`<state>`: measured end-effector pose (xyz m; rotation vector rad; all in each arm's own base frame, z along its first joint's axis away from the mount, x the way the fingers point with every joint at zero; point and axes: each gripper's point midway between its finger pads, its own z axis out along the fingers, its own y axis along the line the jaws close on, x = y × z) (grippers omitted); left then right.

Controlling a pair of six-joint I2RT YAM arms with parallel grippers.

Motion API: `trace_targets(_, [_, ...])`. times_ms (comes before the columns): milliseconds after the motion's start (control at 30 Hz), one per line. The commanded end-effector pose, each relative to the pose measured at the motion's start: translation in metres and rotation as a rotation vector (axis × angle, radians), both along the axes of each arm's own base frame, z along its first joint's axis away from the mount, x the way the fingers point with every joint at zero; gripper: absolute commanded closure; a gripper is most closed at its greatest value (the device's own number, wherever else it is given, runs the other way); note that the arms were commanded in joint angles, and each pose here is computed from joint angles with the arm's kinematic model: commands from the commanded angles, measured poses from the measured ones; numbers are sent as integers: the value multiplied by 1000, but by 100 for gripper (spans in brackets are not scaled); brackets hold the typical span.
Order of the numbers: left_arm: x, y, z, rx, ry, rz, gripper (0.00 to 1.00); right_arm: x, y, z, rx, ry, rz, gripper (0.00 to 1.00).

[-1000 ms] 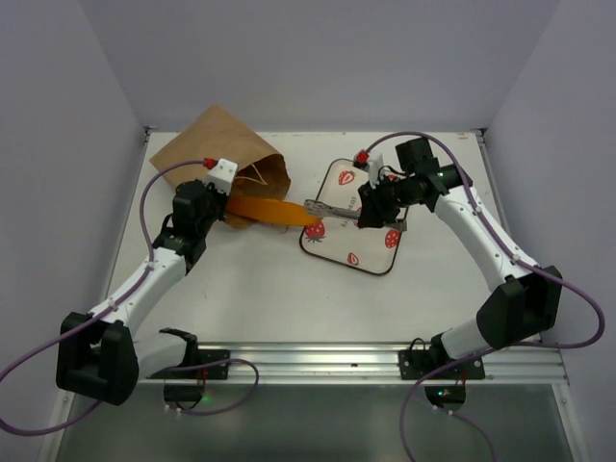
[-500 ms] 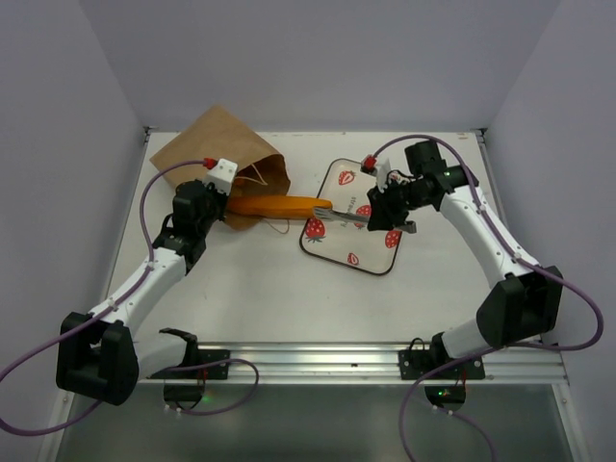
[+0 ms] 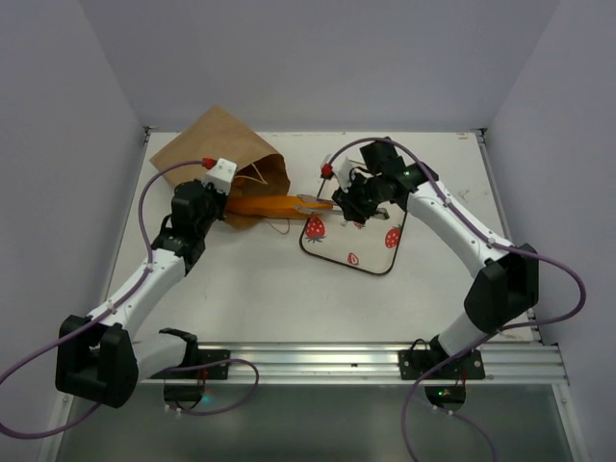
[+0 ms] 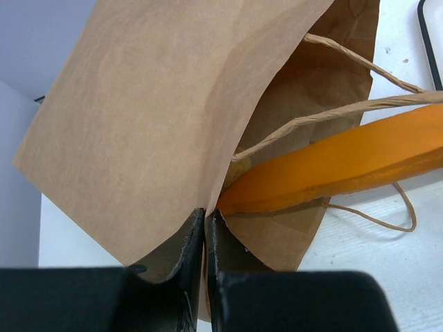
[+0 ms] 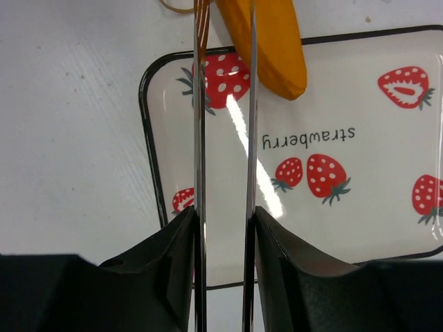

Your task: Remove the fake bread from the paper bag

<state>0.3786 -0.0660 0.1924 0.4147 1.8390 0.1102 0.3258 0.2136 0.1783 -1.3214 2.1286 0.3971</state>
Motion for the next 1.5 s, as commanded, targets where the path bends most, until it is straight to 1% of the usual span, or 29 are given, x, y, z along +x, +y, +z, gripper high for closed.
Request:
trace_targets(0, [2, -4, 19, -28, -76, -13, 91, 34, 4, 27, -55, -184, 2, 60])
trace_targets(67, [2, -4, 18, -28, -74, -14, 91, 35, 8, 25, -78, -194, 19, 57])
trace_targets(300, [1, -4, 18, -28, -74, -16, 91, 29, 23, 16, -147, -206, 86, 51])
trace_targets(433, [1, -4, 19, -27, -77, -16, 91, 26, 32, 8, -212, -232, 126, 51])
trace_targets(900, [0, -5, 20, -30, -83, -19, 91, 49, 47, -2, -441, -439, 152, 49])
trace_targets(1200, [0, -6, 20, -33, -84, -25, 91, 50, 62, -20, -553, -503, 210, 50])
trace_targets(1300, [-1, -6, 19, -35, -82, -27, 91, 47, 65, -27, -579, -508, 228, 55])
trace_targets(1333, [-1, -6, 19, -35, -82, -27, 91, 46, 66, -27, -583, -508, 230, 63])
trace_targets(1400, [-1, -6, 20, -37, -85, -27, 91, 45, 66, -28, -586, -507, 229, 73])
trace_targets(1433, [-1, -6, 20, -36, -85, -27, 91, 45, 66, -27, -584, -505, 225, 81])
trace_targets(1467, [-1, -6, 20, -37, -86, -27, 91, 44, 65, -26, -581, -503, 221, 85])
